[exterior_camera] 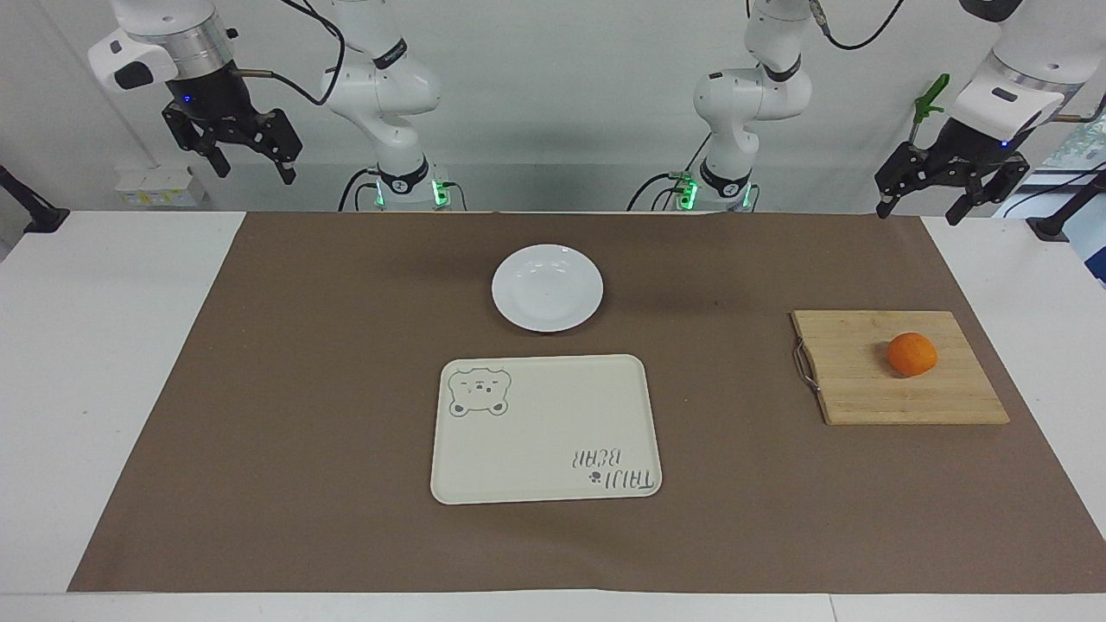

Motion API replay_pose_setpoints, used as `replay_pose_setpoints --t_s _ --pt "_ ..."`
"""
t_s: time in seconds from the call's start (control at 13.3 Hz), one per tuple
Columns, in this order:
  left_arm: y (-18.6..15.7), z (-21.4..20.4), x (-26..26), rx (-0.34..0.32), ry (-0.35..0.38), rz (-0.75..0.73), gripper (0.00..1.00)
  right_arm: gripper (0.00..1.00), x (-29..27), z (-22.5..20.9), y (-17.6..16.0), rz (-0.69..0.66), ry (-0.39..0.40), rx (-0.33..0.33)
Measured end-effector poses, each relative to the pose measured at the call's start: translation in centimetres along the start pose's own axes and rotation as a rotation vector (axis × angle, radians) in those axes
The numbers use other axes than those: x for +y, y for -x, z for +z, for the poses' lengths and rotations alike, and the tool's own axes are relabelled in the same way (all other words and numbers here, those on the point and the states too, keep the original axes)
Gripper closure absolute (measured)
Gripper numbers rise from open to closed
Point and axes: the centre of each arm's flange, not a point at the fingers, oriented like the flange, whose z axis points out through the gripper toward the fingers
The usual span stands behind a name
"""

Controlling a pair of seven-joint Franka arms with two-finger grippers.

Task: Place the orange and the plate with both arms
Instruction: 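Move the left gripper toward the orange on the wooden board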

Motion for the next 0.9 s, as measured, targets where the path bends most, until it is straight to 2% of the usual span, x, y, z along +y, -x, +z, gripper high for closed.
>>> replay_pose_setpoints --t_s 0.6,0.9 --pt "0.36 0.28 0.45 -0.036 0.007 0.007 0.00 0.00 0.00 0.00 0.00 0.000 0.000 0.000" --pt "0.51 0.14 0.08 -0.034 0.006 0.000 0.00 0.00 0.00 0.00 0.00 0.000 0.000 0.000"
